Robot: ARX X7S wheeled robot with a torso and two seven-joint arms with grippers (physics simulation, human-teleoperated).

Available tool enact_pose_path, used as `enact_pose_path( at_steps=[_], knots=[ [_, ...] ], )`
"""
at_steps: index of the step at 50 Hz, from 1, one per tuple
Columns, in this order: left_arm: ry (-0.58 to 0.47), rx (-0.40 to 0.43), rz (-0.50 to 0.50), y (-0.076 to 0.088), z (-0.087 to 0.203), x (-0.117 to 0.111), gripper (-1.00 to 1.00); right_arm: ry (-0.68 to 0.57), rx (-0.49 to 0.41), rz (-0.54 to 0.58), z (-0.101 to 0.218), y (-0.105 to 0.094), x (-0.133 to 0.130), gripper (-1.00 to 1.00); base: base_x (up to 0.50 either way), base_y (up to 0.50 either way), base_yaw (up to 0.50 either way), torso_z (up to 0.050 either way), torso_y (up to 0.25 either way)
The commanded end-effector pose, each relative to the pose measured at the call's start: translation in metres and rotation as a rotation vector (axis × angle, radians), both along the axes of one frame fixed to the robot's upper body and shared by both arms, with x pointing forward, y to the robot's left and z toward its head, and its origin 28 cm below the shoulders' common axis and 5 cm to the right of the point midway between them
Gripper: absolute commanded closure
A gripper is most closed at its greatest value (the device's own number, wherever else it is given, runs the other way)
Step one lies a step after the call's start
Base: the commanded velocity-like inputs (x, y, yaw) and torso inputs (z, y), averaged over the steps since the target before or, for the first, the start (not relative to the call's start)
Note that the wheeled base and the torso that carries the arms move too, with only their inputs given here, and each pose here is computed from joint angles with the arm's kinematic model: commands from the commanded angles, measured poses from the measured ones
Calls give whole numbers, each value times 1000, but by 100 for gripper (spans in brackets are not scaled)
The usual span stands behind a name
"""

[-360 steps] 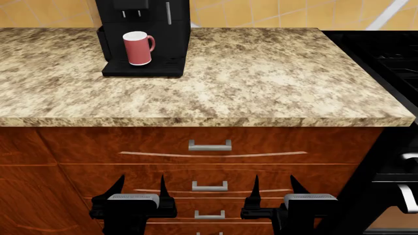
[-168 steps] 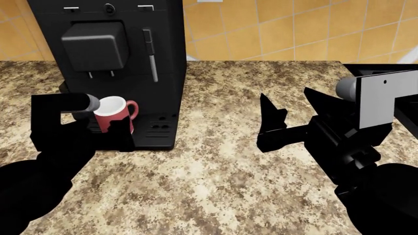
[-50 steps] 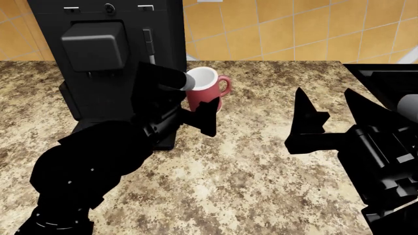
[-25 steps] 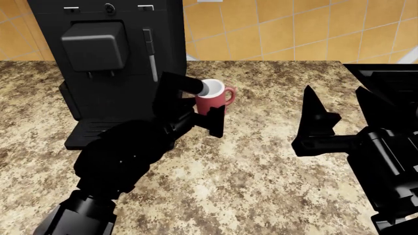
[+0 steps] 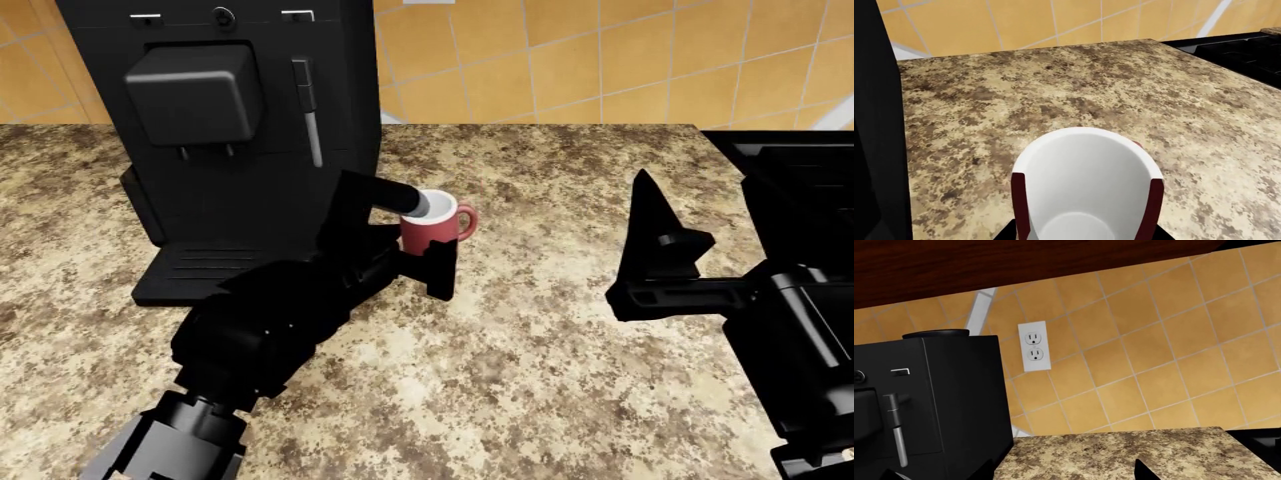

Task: Pick the mug from under the coffee machine dispenser and place it on the counter.

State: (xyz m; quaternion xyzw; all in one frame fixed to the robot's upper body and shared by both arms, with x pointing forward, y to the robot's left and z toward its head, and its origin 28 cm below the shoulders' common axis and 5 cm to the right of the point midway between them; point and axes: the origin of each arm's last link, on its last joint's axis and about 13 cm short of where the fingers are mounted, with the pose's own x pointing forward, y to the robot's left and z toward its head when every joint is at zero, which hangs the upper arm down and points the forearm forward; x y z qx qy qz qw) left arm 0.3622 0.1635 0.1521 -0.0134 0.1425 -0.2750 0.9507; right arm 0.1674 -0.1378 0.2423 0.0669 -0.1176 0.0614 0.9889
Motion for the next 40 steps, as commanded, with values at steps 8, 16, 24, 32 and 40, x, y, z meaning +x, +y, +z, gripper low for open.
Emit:
enact_pose_path(
  at_steps=[8,16,24,32,40],
  knots=[
    [52,7,-5,-2,-7,-2,-100,-6,8,-3,0,-1,0,-100,0,0,0,0,0],
    [56,2,-6,-2,-7,-2,-100,-7,11,0,-1,-1,0,-100,0,0,0,0,0],
    [25,7,8,0,1,-9,-100,-6,16,6,-2,-1,1,-100,0,0,0,0,0],
    [10,1,12,2,9,-17,-100,-11,3,17,0,1,1,-100,0,0,0,0,0],
    [-1,-26,0,4,17,-30,-100,-14,3,30,1,3,3,-100,0,0,0,0,0]
  ],
)
